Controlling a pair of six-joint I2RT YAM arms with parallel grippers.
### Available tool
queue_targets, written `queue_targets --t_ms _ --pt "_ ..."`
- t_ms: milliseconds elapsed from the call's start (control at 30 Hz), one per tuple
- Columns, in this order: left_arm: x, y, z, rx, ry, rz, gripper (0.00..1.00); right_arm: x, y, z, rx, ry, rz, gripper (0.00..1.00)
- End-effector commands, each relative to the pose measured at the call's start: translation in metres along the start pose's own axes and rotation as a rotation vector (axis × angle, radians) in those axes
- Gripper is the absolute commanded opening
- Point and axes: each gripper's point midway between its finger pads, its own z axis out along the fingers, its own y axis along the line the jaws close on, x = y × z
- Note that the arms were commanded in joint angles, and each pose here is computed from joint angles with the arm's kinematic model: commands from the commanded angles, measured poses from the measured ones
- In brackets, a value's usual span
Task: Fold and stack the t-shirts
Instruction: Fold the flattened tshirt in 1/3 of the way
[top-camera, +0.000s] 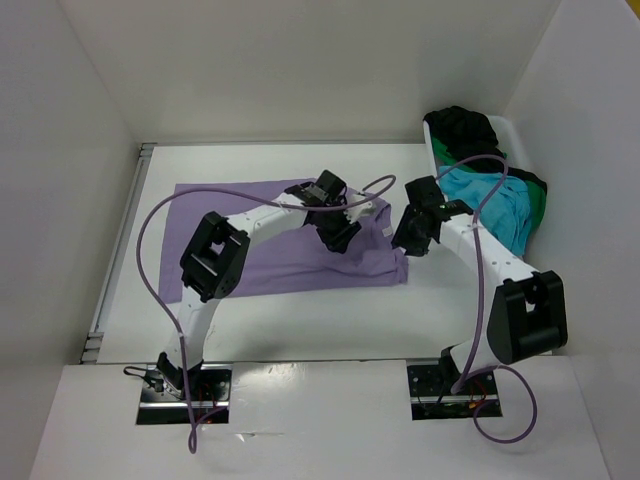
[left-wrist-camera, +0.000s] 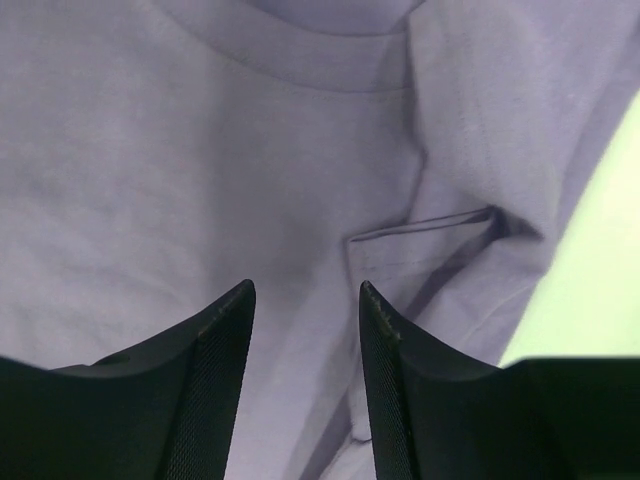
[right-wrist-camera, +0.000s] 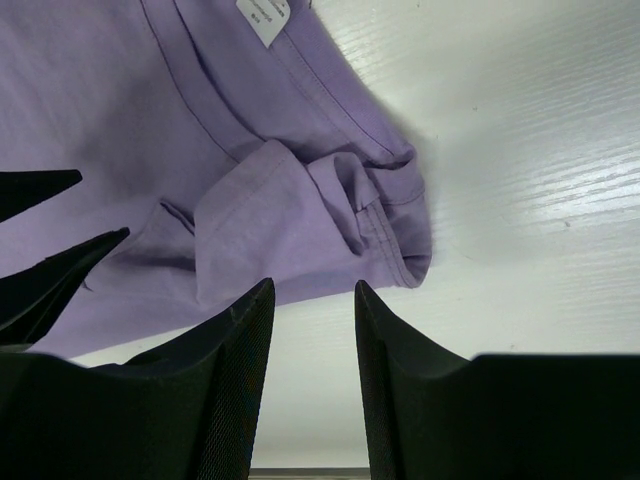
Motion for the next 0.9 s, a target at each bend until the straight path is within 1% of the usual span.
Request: queue_targets --t_ms 0,267,467,600,733,767,867 --pt "-0.015 -0.024 0.010 0.095 -0.027 0.001 0.53 -0.007 0.005 0.005 -0.018 -0.023 -0.014 0.44" --pt "-0.014 -0.042 0.017 0.131 -0.010 0.027 0.52 -0.006 0.004 0.007 -0.018 -0.023 -0.014 0.44" --pt "0.008 -0.034 0.026 0.061 0.051 0.023 0.52 -0.005 0.003 0.009 -0.012 -0.016 -0.015 0.44" --pt "0.017 -0.025 0.030 -0.015 0.082 0.034 0.52 -0.005 0.003 0.009 -0.012 -0.016 -0.015 0.44" --pt "0.014 -0.027 0.031 -0.021 0.078 0.045 0.52 -0.007 0.005 0.009 -0.018 -0.023 -0.014 0.44" --pt "0.015 -0.035 0.036 0.009 0.080 0.049 0.52 -0.005 0.003 0.009 -0.018 -0.023 -0.014 0.44" --pt "0.015 -0.046 0.036 0.068 0.070 0.043 0.45 -0.005 0.003 0.009 -0.018 -0.023 -0.014 0.44"
